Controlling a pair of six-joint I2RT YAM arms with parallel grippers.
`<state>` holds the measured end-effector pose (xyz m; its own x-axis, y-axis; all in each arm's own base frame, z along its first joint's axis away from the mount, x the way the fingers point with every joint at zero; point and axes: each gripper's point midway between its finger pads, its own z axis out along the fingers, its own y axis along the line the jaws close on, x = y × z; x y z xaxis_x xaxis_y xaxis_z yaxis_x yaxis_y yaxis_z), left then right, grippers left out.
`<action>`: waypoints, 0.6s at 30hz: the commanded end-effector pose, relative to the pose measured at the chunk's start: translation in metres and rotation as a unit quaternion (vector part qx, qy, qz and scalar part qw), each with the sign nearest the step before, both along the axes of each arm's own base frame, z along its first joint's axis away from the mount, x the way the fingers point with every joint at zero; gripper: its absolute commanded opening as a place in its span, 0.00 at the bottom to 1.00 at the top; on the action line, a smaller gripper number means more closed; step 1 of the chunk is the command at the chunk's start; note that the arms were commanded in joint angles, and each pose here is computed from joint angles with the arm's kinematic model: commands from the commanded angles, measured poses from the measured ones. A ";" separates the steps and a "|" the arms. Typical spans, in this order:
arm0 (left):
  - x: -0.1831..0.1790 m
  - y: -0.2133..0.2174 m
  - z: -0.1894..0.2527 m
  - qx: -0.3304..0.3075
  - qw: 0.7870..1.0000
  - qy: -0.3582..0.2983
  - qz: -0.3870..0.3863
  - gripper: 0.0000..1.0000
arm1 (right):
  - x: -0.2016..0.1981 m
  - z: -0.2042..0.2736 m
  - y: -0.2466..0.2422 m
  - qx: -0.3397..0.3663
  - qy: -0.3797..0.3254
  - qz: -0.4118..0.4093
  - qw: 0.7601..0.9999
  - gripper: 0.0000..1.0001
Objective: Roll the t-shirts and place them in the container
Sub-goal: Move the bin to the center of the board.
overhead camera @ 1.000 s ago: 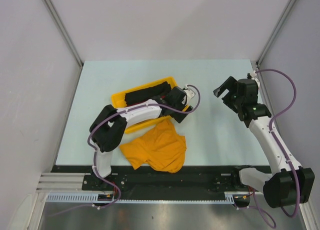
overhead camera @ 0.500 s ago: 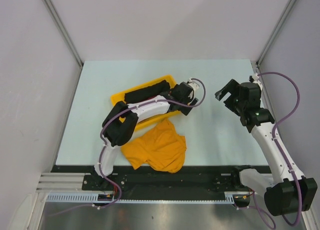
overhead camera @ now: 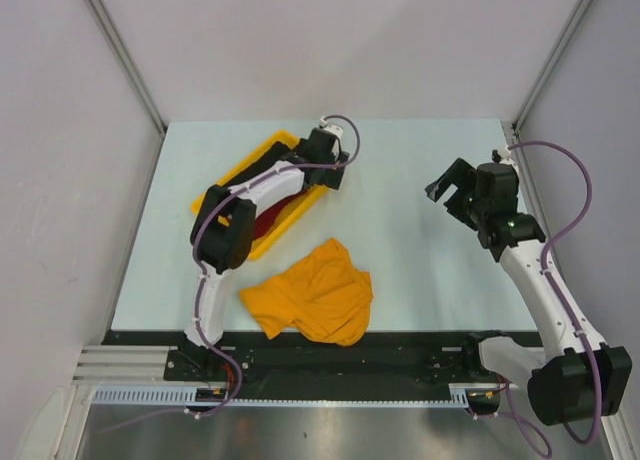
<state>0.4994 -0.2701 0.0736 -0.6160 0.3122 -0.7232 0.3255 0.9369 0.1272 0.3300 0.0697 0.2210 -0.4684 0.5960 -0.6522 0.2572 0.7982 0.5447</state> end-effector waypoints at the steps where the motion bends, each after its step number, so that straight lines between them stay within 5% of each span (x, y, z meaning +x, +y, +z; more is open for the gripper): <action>1: 0.041 0.046 0.024 -0.015 0.997 -0.032 0.073 0.94 | 0.010 0.004 0.011 0.003 -0.020 0.037 0.999 1.00; 9: 0.065 0.121 0.011 -0.016 0.989 -0.015 0.147 0.94 | 0.022 -0.007 0.023 0.009 -0.012 0.064 0.998 1.00; 18: 0.050 0.168 0.010 -0.036 0.980 0.012 0.193 0.94 | 0.028 -0.018 0.029 0.012 0.000 0.075 0.997 0.99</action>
<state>0.5603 -0.1285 0.0630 -0.6880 0.0310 -0.7251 0.0018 0.9992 0.0410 0.3525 0.0928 0.1977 -0.5562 0.5511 -0.6220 0.1829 0.8113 0.5553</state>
